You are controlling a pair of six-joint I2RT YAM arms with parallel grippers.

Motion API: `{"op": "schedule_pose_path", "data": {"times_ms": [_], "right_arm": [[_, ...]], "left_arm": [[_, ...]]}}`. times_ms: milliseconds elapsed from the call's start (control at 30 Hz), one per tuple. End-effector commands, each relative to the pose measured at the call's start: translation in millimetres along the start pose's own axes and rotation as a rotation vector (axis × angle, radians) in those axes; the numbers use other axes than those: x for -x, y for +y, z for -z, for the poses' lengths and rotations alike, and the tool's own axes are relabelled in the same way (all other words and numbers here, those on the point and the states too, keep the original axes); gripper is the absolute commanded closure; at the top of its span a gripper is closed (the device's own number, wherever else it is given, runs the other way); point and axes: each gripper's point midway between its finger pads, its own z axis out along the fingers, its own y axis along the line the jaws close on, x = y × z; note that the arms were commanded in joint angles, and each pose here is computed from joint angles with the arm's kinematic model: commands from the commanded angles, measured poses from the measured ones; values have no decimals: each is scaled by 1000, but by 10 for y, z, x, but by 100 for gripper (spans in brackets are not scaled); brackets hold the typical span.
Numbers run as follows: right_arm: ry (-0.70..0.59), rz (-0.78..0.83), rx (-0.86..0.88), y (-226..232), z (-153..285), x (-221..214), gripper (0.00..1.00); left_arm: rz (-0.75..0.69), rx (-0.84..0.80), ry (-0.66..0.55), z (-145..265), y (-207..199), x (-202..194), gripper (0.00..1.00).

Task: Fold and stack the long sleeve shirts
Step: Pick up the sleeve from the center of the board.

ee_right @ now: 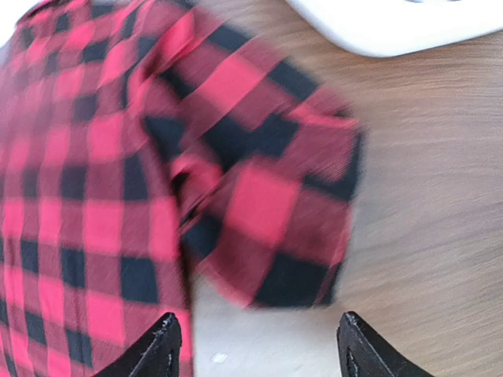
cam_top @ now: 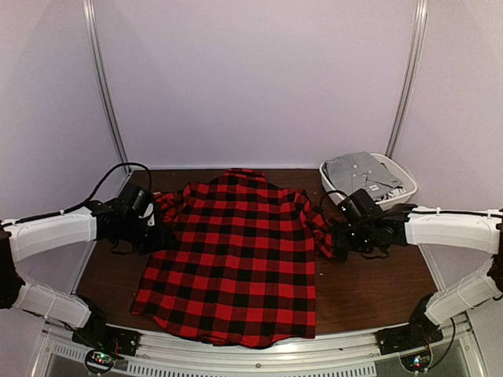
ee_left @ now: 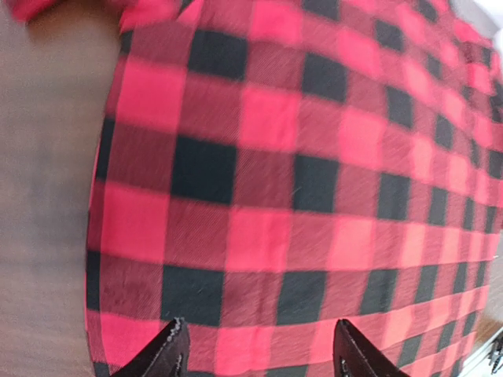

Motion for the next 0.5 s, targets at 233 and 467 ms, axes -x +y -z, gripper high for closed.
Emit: {"op": "schedule_pose_path", "data": {"times_ms": [233, 467], "right_arm": [[-148, -230, 25, -524, -423, 672, 29], [-98, -235, 47, -454, -811, 669, 33]], "left_arm": [[-130, -146, -65, 148, -468, 369, 36], [-145, -171, -73, 177, -546, 403, 36]]}}
